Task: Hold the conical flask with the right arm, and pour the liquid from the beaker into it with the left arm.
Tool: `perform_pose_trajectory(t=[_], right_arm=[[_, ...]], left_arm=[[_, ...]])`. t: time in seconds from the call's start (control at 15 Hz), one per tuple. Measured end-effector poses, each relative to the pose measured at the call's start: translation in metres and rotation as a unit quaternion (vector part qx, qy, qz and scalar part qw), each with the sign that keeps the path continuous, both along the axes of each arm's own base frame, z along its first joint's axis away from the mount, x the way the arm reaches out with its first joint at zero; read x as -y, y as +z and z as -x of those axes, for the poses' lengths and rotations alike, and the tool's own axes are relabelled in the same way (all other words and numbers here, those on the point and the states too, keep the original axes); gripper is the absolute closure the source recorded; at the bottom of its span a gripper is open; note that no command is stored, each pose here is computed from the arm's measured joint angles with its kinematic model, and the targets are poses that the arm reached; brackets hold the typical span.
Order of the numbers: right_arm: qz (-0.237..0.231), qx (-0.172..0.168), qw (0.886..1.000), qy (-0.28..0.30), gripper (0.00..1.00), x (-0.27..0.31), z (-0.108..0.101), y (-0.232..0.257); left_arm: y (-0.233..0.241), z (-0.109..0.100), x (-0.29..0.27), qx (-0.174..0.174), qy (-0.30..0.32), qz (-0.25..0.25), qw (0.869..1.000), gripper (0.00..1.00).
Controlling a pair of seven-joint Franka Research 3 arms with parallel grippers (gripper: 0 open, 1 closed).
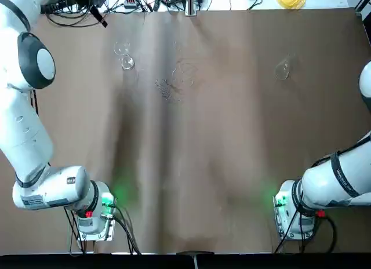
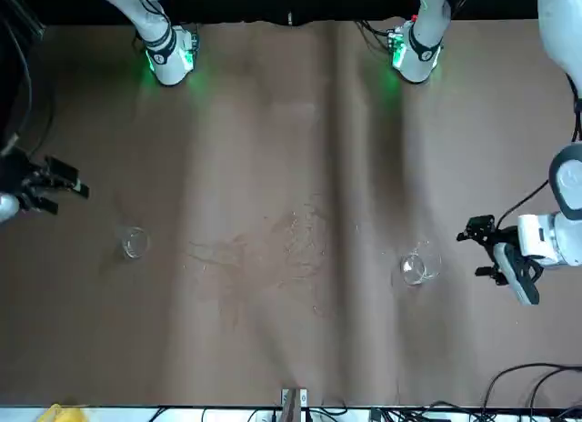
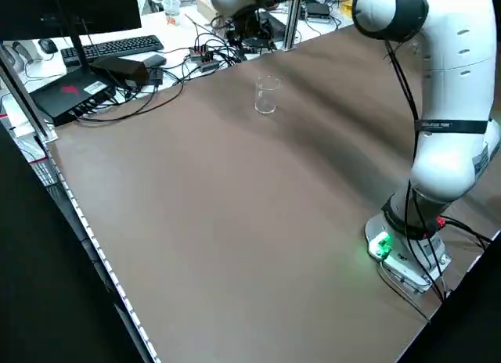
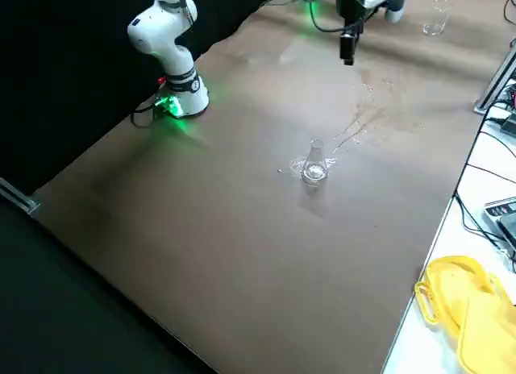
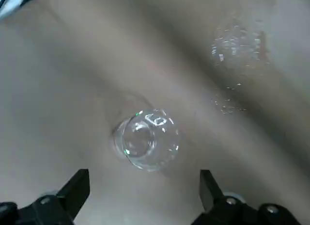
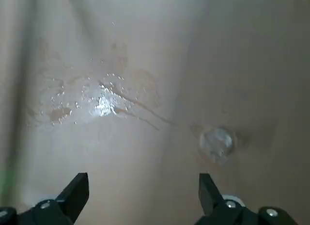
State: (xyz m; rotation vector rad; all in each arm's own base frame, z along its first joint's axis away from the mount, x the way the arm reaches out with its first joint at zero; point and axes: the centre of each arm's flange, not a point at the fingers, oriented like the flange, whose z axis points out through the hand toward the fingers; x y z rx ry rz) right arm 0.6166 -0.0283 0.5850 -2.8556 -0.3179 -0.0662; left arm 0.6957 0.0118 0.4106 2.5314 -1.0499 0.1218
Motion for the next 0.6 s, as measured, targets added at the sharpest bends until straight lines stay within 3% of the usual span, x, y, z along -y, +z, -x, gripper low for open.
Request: perform_pose_trajectory(t=[0.27, 0.6], right_arm=[[0.072, -0.036, 0.997, 0.003, 0.0, 0.011, 0.023, 0.014], [0.089, -0.065, 0.993, -0.033, 0.0, -0.004, 0.029, 0.013]], left_arm=[[0.048, 0.011, 0.032, -0.03, 0.135, -0.09, 0.986, 0.0], [0.106, 0.041, 0.065, -0.078, 0.273, -0.131, 0.95, 0.0]])
